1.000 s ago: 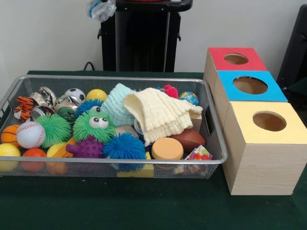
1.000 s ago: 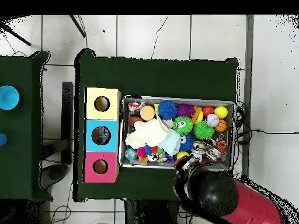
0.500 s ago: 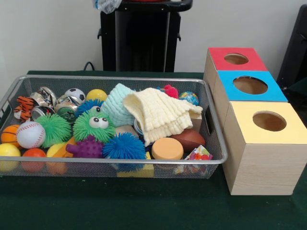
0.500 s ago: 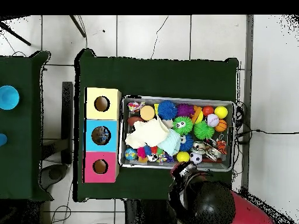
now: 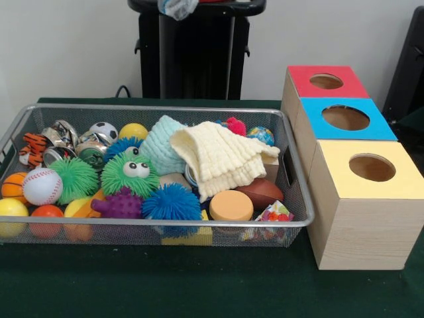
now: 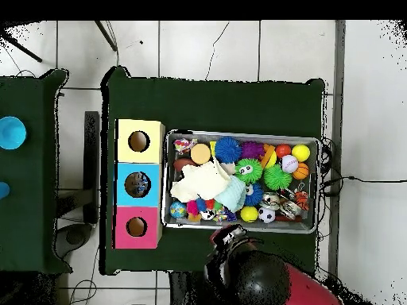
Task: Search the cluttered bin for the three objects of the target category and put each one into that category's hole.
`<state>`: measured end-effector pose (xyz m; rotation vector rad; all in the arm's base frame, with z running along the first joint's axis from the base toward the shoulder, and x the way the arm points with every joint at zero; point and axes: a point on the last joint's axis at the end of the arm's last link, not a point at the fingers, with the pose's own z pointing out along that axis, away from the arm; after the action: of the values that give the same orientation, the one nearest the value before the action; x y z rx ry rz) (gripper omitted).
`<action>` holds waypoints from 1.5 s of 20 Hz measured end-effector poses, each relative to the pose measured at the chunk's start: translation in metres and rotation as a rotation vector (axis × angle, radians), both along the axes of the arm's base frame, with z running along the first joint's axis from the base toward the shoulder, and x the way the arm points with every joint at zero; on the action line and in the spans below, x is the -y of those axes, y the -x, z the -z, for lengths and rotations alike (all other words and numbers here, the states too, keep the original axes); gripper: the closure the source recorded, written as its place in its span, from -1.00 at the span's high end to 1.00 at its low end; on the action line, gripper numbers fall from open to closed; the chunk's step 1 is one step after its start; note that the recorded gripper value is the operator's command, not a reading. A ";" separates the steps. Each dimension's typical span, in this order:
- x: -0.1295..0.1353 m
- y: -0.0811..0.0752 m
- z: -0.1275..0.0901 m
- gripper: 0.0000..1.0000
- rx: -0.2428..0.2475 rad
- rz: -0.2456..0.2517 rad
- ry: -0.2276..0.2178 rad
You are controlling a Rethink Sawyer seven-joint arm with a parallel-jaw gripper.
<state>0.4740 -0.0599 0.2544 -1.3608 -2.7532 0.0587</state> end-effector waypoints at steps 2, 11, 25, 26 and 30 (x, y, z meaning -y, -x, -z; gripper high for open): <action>-0.008 -0.001 0.004 -1.00 0.002 0.026 -0.008; -0.034 0.005 0.048 -1.00 0.029 0.205 -0.002; -0.120 0.039 0.058 -1.00 -0.014 0.356 0.019; -0.119 0.041 0.056 -1.00 -0.014 0.367 0.024; -0.112 0.047 0.051 -1.00 -0.019 0.400 0.035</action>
<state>0.4270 0.0526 0.2036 -1.8769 -2.4192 0.0963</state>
